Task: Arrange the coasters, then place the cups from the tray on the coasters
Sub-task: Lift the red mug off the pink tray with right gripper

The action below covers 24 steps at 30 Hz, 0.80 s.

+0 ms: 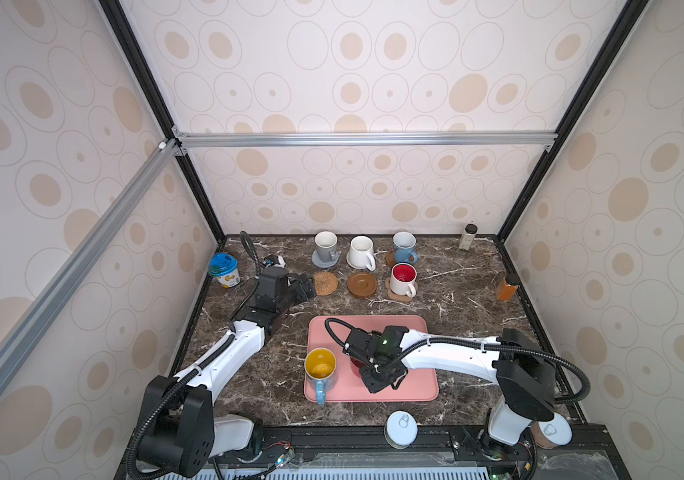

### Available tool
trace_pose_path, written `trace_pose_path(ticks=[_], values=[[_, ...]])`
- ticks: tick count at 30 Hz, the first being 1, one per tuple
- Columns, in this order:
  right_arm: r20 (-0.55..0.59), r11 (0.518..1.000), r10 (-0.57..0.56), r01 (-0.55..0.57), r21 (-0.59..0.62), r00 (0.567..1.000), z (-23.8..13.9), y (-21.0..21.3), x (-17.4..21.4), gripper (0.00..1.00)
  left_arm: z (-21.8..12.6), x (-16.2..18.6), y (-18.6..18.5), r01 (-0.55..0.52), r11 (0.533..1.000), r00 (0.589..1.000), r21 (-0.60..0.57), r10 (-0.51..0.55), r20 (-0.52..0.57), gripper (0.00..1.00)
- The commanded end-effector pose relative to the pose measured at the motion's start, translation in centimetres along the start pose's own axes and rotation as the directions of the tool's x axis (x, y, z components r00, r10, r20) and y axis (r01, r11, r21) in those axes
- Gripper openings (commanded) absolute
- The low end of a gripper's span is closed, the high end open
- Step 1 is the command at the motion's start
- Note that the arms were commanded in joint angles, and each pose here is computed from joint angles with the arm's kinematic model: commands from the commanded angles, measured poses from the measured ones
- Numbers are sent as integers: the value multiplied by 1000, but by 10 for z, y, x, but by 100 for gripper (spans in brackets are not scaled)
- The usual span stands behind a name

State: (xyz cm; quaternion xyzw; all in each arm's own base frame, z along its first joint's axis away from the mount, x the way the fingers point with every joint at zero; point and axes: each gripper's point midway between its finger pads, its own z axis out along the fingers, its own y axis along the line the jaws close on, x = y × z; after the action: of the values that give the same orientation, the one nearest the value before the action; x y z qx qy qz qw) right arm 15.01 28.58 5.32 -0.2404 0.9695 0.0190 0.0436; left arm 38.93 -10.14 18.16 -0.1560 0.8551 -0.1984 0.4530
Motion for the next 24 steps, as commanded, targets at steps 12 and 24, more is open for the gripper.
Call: trace_pose_path(ticks=[12, 24], values=[[94, 1000, 5, -3, -23, 996, -22, -4, -19, 6, -7, -12, 1, 22, 1000, 999, 0, -22, 42, 89], [110, 999, 15, -11, -31, 994, -30, -13, -27, 5, -6, -11, 0, 19, 1000, 999, 3, -19, 40, 89]])
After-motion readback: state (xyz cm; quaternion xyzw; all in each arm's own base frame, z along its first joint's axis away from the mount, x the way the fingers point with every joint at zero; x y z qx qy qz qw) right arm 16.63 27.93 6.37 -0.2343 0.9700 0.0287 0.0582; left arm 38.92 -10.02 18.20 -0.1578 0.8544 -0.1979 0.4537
